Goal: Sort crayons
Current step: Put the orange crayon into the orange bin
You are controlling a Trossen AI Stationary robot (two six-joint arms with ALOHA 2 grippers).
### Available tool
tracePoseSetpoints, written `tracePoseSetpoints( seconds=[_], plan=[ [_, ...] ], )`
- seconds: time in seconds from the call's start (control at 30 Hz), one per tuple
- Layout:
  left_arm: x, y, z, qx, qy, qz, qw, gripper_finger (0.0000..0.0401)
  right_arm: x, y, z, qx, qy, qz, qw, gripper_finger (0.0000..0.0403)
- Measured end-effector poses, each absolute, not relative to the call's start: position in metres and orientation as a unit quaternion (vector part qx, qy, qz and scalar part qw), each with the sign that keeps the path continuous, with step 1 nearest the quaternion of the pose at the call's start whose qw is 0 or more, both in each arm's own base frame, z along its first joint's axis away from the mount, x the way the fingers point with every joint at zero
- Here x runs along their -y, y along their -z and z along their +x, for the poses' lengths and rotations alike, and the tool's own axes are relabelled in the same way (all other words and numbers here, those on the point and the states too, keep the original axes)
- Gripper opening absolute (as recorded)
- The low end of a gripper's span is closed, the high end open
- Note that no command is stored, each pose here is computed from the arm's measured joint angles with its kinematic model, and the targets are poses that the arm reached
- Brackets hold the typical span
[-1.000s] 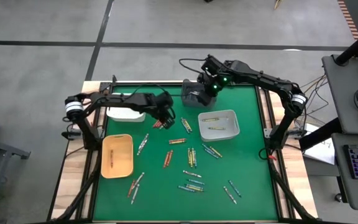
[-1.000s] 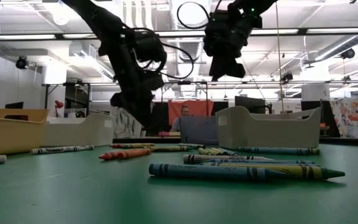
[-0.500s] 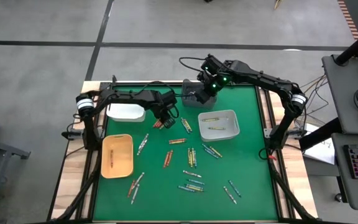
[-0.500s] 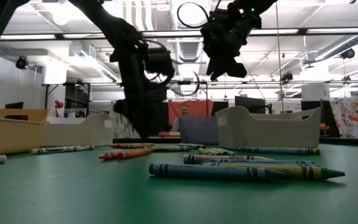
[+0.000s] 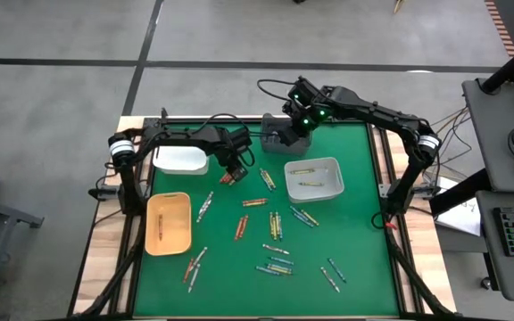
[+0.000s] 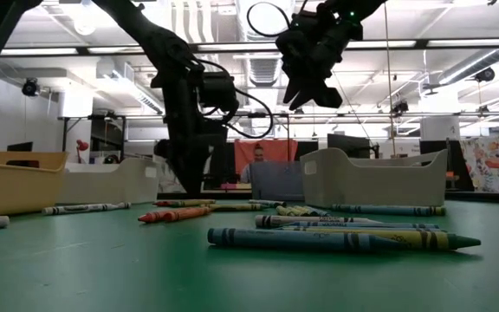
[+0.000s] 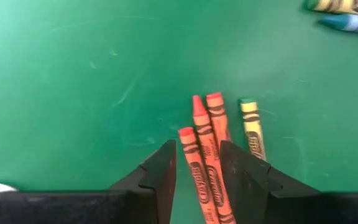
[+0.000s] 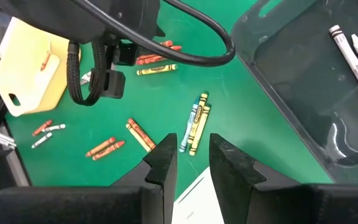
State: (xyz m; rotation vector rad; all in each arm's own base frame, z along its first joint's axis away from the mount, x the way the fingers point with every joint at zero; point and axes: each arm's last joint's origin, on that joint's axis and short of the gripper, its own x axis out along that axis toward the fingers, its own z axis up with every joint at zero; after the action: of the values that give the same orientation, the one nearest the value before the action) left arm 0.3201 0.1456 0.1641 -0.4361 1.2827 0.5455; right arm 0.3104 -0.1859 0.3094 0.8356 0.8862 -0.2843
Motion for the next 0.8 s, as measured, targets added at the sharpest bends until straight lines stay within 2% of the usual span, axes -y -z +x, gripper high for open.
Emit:
tracePoseSetpoints(
  seconds=[0.8],
  plan=[
    [-0.151,-0.152,0.322,-0.596,-0.269,-0.186,0.734,0.0107,0.186,-0.309,0.311,-0.414,0.135,0.395,0.809,0.0082]
  ],
)
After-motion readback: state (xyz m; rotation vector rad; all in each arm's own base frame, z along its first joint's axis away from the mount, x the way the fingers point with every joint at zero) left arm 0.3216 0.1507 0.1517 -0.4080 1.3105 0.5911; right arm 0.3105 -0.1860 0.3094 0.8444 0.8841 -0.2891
